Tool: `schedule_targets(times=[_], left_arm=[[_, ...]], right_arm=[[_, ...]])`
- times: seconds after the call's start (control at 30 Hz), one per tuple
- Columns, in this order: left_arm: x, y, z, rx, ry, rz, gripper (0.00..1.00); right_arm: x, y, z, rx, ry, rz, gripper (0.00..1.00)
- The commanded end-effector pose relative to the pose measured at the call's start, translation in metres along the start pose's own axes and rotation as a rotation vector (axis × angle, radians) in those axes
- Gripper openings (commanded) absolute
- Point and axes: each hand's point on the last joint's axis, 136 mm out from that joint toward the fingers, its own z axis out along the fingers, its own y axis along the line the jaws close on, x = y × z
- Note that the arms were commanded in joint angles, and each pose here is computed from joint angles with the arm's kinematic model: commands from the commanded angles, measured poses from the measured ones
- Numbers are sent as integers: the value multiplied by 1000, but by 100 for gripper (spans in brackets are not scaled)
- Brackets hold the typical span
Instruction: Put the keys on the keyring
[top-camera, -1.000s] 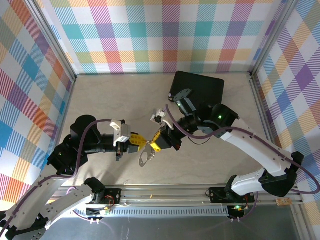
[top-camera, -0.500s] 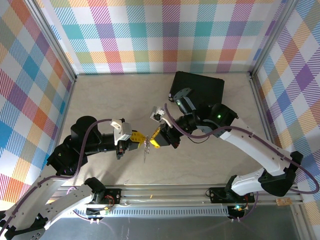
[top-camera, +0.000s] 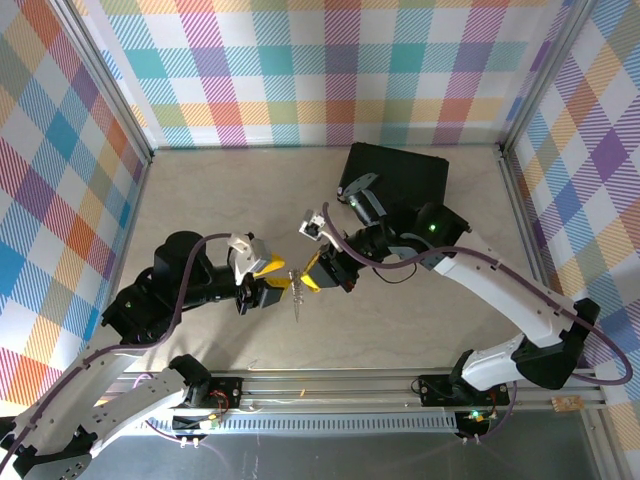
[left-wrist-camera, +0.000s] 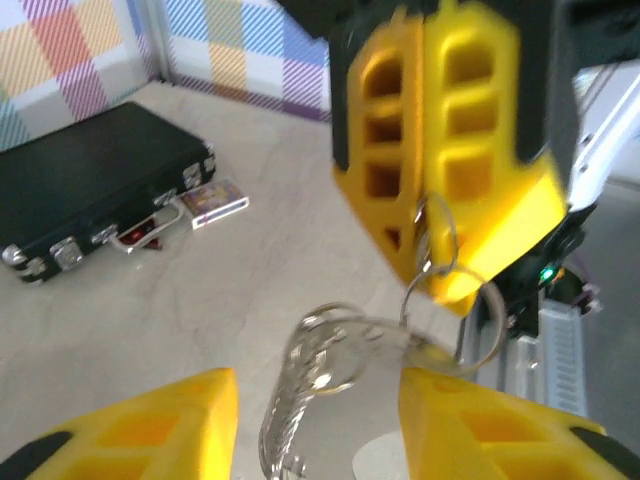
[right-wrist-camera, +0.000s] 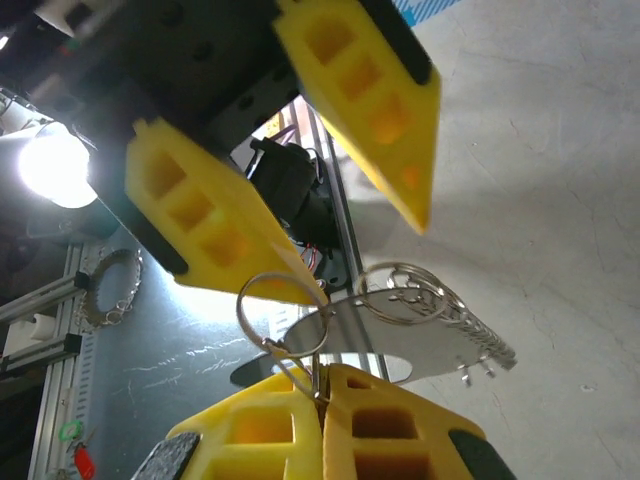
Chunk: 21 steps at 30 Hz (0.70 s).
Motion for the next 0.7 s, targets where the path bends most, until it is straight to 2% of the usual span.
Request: schedule_targets(times=[0.0,0.03,0.07,0.23,0.47,0.67], left_arm=[[2,12,-6,-93,-18,-62,68],[3,15,-7,-112,-20,-82,88],[5,17,-7,-122,-19,-105,100],[14,23,-9,-168,-17,-185,100],[16,26,-16,-203,-96,-226,100],[22,39,-24,-294,-101,-247,100]], right_arm=[[-2,-15,-1,34,5,59,0],[-1,-20,0,43,8,76,0],[0,-26,1,52,12,92,0],[10,-53,12,121,64,151,0],[33,-96,28,270,199,180,0],[48,-132,46,351,293,195,0]])
